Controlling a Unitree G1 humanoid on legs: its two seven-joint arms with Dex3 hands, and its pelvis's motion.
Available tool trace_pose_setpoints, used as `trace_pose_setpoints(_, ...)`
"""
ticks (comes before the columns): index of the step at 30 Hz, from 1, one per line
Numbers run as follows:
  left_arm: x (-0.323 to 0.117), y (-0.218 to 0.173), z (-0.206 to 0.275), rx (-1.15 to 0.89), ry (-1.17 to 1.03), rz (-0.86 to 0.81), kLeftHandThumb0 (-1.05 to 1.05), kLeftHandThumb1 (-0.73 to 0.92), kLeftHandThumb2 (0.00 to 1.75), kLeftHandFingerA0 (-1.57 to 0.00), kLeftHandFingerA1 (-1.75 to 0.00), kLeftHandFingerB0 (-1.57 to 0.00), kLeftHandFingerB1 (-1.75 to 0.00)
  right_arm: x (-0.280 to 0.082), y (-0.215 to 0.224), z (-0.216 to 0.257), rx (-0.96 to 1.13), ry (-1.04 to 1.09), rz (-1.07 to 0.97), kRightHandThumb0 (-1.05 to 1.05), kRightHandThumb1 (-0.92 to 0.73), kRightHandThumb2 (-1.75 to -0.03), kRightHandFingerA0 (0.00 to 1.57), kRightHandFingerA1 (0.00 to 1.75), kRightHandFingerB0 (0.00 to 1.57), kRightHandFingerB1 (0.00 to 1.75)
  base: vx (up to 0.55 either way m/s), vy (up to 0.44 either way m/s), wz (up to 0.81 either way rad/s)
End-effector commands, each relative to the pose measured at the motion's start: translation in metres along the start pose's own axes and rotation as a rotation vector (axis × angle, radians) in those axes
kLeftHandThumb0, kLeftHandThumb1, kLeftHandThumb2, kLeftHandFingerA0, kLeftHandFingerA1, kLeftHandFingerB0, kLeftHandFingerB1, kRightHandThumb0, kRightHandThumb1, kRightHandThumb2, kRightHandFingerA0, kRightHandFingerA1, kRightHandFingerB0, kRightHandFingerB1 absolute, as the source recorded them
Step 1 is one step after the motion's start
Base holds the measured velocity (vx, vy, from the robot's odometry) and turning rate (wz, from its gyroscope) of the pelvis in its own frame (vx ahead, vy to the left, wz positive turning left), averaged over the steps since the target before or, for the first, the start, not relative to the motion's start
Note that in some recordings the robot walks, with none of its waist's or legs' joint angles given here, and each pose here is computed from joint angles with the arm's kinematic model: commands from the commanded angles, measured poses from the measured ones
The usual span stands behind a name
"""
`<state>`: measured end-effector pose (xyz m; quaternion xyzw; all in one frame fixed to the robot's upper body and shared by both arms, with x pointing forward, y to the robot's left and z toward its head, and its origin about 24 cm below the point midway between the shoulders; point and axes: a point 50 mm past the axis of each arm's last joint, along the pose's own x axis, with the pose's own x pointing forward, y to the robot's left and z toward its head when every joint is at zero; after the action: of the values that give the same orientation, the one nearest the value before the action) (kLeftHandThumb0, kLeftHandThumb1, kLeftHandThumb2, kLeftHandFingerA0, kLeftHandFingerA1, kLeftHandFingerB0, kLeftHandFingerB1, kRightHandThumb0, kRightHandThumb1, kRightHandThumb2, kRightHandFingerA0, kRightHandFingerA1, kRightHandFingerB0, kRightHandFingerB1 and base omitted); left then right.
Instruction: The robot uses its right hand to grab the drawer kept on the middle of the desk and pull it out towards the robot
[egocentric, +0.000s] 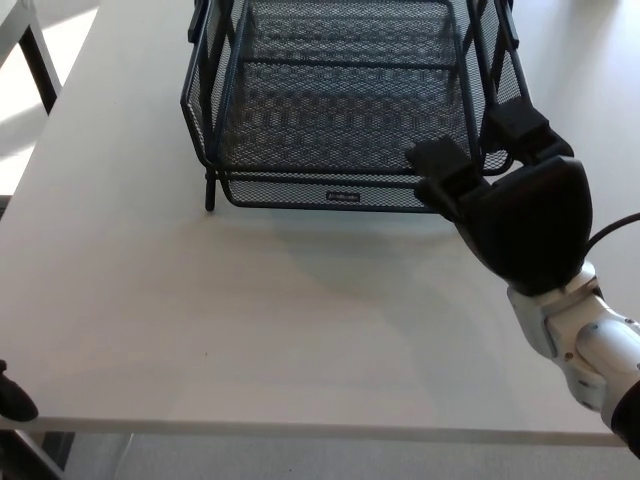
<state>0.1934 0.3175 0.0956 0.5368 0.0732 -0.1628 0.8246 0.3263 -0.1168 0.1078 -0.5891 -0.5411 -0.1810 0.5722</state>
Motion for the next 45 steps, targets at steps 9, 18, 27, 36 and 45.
trace_pose_setpoints(9, -0.004, 0.0, -0.002, 0.02, 0.009, -0.014, -0.29, 0.58, 0.57, -0.81, -0.87, -0.8, -0.58, -0.004, 0.001, 0.002, 0.018, 0.126, 0.275, -0.83, -0.55, -0.9, 0.24, 0.58, 0.07, 0.39, 0.0, 0.0, 0.0)
trace_pose_setpoints(18, -0.006, -0.002, -0.003, 0.015, 0.013, -0.013, -0.3, 0.57, 0.57, -0.8, -0.88, -0.81, -0.6, 0.011, -0.02, -0.006, -0.044, 0.124, 0.283, -1.05, -0.62, -1.01, 0.0, 0.16, 0.0, 0.07, 0.0, 0.0, 0.0)
trace_pose_setpoints(27, -0.008, -0.005, -0.006, 0.001, 0.032, -0.022, -0.29, 0.58, 0.57, -0.79, -0.87, -0.8, -0.58, 0.015, -0.062, -0.031, -0.081, 0.127, 0.278, -1.05, -0.61, -1.02, 0.0, 0.18, 0.0, 0.07, 0.0, 0.0, 0.0)
trace_pose_setpoints(36, -0.01, -0.004, -0.007, -0.001, 0.031, -0.014, -0.29, 0.58, 0.57, -0.79, -0.87, -0.8, -0.58, 0.004, -0.118, -0.067, -0.121, 0.184, 0.273, -1.05, -0.62, -1.04, 0.0, 0.19, 0.0, 0.09, 0.0, 0.0, 0.0)
trace_pose_setpoints(45, -0.011, -0.003, -0.01, 0.0, 0.044, -0.017, -0.3, 0.58, 0.58, -0.77, -0.84, -0.79, -0.57, -0.028, -0.183, -0.116, -0.297, 0.402, 0.192, -1.05, -0.68, -1.05, 0.0, 0.06, 0.05, 0.22, 0.0, 0.0, 0.0)
